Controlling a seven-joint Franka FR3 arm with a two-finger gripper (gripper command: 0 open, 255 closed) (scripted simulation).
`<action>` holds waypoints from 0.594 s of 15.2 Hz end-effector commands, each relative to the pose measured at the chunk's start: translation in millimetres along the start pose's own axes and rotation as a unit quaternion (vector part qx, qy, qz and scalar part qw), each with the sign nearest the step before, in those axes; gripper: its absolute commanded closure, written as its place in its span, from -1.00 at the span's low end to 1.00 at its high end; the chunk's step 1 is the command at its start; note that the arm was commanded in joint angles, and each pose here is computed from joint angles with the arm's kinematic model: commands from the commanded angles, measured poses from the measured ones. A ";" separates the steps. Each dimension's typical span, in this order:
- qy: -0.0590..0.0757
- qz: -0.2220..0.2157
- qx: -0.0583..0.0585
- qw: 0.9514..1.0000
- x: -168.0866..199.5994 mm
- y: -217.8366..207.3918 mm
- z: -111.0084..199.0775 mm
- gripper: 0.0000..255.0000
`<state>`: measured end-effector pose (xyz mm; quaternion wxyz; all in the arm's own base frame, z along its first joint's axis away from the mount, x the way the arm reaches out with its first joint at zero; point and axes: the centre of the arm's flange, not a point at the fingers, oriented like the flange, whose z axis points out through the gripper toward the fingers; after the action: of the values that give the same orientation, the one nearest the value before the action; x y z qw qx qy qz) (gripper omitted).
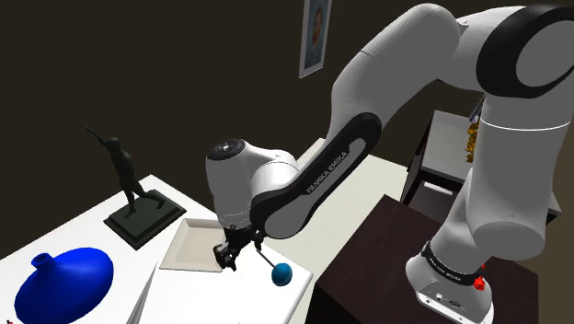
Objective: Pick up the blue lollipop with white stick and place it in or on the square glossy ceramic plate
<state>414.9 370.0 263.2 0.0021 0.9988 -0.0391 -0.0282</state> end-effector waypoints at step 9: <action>0.025 -0.104 0.067 0.992 -71.4 99.0 56.0 -1.00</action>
<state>335.2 280.6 216.6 -0.0631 0.9964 0.0565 -0.0037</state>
